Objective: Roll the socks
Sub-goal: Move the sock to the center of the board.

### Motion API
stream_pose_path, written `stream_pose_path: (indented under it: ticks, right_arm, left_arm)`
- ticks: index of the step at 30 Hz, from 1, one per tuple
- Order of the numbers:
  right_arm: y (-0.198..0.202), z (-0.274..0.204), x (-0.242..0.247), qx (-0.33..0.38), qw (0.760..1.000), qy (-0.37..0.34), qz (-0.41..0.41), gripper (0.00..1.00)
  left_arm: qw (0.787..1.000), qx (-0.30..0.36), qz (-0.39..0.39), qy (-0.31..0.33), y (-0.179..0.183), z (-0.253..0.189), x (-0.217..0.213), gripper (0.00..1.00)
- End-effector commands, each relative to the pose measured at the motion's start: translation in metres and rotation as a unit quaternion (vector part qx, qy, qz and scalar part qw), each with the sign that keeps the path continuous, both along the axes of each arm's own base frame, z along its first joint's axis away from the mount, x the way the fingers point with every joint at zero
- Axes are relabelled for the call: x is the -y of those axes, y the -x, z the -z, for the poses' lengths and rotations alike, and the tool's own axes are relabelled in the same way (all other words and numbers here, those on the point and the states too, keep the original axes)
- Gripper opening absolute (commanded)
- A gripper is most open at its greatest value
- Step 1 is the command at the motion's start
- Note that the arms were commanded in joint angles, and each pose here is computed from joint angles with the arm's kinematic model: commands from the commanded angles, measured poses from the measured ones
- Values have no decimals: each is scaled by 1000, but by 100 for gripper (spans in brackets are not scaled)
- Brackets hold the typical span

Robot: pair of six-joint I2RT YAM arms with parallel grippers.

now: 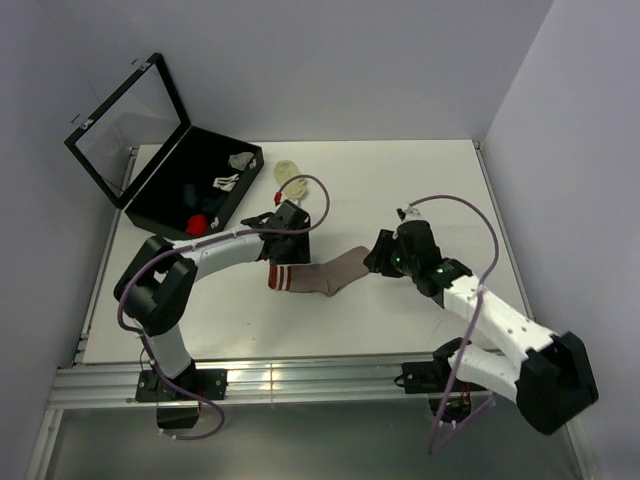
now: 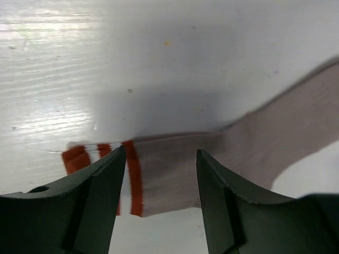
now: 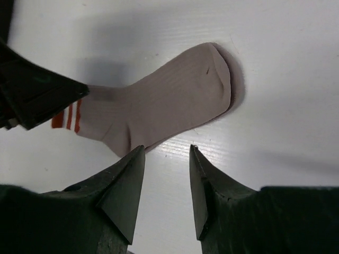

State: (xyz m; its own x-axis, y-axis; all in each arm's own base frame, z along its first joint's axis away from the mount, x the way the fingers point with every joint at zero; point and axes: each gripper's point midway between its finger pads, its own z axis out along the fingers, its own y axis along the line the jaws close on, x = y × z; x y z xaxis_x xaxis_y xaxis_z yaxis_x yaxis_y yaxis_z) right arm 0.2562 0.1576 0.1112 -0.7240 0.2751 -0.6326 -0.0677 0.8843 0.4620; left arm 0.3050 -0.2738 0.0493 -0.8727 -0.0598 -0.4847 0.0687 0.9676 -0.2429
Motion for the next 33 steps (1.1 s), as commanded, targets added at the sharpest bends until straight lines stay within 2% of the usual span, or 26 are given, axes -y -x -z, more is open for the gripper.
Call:
stream_pose_path:
  ticks: [1, 6, 13, 18, 24, 27, 30, 33]
  right_arm:
    - [-36, -12, -13, 22, 999, -22, 27, 45]
    - [-58, 25, -24, -28, 999, -4, 37, 41]
    - [-83, 63, -27, -86, 994, 31, 58, 38]
    - [-109, 85, -15, -113, 988, 90, 62, 37]
    - [-156, 65, -20, -69, 989, 132, 3, 37]
    - [-174, 26, -37, -20, 992, 118, -37, 37]
    - [-173, -14, -51, 33, 993, 103, -56, 40]
    - [-148, -35, -74, 66, 989, 98, -84, 44]
  left_arm:
    - [1000, 8, 13, -25, -7, 4, -17, 61]
    - [1000, -12, 13, -12, -2, 12, -34, 60]
    - [998, -54, 15, 9, 30, 29, -40, 60]
    - [994, -84, 23, 68, 51, 28, -27, 60]
    - [988, -73, 35, 129, 51, 3, -8, 64]
    - [989, -37, 24, 139, 36, -25, -4, 69]
    - [990, 8, -4, 139, 17, -58, -13, 75]
    - [989, 36, -47, 139, -3, -81, -39, 78]
